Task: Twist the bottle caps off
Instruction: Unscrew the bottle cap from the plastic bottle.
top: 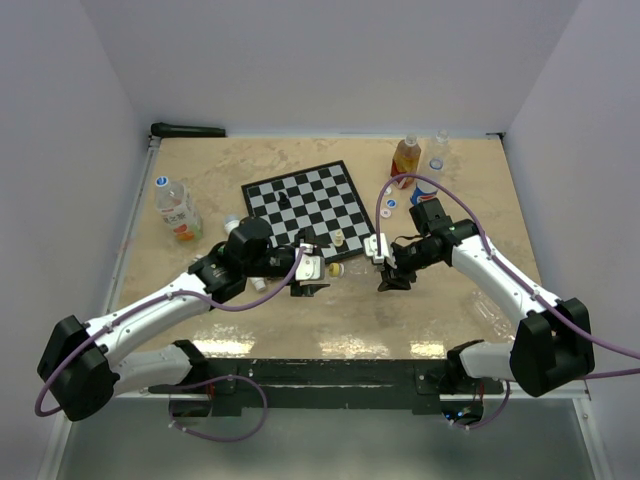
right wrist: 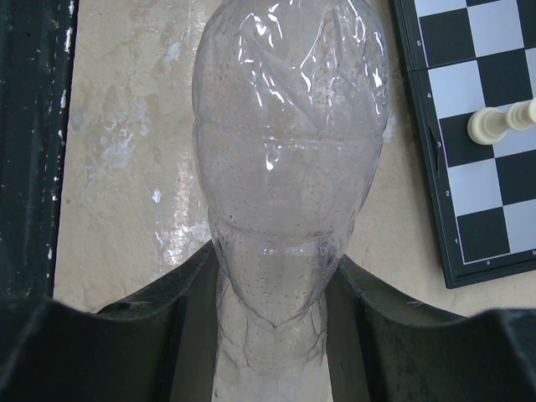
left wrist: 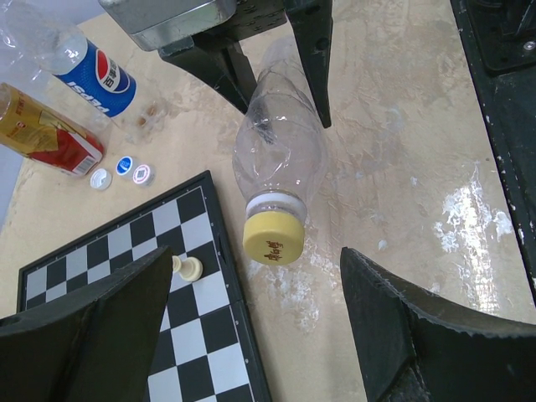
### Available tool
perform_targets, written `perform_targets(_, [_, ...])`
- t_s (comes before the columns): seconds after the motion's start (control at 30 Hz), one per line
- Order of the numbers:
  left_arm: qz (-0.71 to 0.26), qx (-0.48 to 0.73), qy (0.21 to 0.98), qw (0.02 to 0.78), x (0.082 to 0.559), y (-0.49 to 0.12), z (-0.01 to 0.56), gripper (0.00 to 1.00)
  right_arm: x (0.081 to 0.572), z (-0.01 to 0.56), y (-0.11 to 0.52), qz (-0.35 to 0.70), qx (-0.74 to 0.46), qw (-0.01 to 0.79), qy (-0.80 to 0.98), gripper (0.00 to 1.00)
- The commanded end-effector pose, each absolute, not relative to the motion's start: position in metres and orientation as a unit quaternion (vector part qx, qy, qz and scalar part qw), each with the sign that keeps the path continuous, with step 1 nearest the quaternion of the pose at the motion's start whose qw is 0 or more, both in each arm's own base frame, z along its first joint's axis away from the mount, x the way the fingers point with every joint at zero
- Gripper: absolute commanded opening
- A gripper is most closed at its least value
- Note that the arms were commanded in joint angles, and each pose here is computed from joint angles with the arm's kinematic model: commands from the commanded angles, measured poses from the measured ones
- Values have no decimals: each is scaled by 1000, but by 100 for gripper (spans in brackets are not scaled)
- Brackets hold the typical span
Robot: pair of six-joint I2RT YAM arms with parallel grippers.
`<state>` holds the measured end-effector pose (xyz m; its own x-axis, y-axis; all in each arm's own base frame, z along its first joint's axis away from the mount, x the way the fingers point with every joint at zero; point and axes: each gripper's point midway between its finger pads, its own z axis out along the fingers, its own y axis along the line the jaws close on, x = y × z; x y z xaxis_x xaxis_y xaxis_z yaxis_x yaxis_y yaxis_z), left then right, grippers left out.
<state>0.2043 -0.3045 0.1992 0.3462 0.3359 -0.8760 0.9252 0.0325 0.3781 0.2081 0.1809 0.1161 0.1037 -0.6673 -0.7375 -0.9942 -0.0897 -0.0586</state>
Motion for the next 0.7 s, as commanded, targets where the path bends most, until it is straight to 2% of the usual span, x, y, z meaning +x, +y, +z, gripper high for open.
perform_targets(0.0, [-287, 637, 473, 537, 200, -307, 210, 85, 206, 119, 186, 292, -681, 298, 602, 2])
perform_targets(0.67, [-294, 640, 465, 536, 200, -311, 211, 85, 207, 118, 187, 292, -680, 297, 603, 2])
